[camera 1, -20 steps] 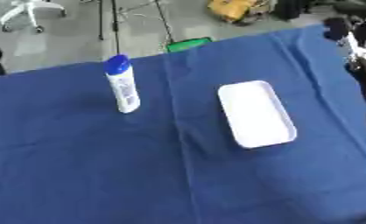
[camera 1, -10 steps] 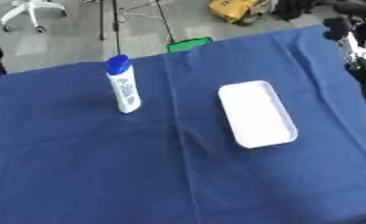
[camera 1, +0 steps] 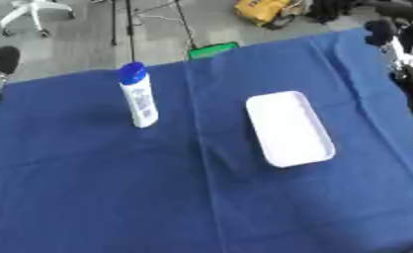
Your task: Pick up objects on the table and place them in the box.
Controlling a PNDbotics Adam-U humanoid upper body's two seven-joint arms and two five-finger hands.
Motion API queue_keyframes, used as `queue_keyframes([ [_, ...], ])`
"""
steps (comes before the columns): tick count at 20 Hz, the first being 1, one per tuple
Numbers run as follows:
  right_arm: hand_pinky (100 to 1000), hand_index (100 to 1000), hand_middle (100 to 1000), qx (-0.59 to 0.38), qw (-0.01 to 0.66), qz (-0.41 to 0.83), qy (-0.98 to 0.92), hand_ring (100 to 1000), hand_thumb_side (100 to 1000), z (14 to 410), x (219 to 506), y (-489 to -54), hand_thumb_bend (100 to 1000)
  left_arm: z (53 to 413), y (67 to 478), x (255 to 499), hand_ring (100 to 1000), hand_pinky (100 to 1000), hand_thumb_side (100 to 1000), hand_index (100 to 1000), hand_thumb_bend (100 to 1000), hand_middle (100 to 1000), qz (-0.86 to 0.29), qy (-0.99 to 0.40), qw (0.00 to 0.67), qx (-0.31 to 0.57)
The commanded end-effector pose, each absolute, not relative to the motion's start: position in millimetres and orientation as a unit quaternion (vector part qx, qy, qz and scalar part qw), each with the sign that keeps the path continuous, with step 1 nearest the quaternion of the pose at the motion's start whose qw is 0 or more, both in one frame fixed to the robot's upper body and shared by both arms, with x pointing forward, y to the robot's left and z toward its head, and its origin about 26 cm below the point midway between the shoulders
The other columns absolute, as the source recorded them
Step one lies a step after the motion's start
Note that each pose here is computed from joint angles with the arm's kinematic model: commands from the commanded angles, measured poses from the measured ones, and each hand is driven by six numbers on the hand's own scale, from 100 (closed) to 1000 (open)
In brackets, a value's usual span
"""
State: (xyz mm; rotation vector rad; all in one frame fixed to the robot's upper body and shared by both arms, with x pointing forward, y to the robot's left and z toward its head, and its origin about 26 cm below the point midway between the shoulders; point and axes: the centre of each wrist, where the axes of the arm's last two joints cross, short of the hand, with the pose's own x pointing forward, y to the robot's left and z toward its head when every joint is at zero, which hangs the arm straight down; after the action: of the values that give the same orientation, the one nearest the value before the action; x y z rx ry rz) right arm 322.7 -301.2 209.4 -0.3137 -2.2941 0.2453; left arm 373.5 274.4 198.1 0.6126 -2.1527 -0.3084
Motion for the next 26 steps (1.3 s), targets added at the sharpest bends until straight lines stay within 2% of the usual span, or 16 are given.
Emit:
queue_keyframes([
  [1,771,784,816,-0.128,0.381,0.109,-0.909,784,462,219,322,-302,346,204,271,389,690,690,741,873,977,780,-0.151,-0.854,0.428,0.255],
  [4,771,784,816,-0.125,0.381,0.111,-0.909,784,462,219,322,-301,345,199,263,403,692,691,745,878,1000,781,-0.161,-0.847,0.436,0.26],
  [6,771,784,816,-0.123,0.381,0.113,-0.909,784,462,219,323,-300,345,197,256,415,701,696,710,888,1000,788,-0.174,-0.835,0.446,0.272],
  [7,771,784,816,-0.122,0.381,0.114,-0.909,784,462,219,323,-299,344,194,253,422,701,697,631,893,1000,789,-0.182,-0.828,0.452,0.279],
  [13,771,785,816,-0.114,0.381,0.12,-0.91,784,463,220,324,-296,343,169,234,453,707,701,583,903,1000,788,-0.239,-0.78,0.489,0.309],
  [24,771,786,816,-0.111,0.378,0.121,-0.911,784,463,221,324,-295,340,131,223,468,676,692,520,868,1000,749,-0.256,-0.76,0.498,0.33],
  [25,771,787,816,-0.111,0.378,0.121,-0.911,784,462,221,324,-295,350,128,223,468,640,668,489,824,932,711,-0.254,-0.761,0.499,0.329],
  [26,771,787,816,-0.111,0.378,0.121,-0.911,784,462,221,324,-295,350,125,221,468,640,668,489,824,932,711,-0.249,-0.764,0.499,0.323],
])
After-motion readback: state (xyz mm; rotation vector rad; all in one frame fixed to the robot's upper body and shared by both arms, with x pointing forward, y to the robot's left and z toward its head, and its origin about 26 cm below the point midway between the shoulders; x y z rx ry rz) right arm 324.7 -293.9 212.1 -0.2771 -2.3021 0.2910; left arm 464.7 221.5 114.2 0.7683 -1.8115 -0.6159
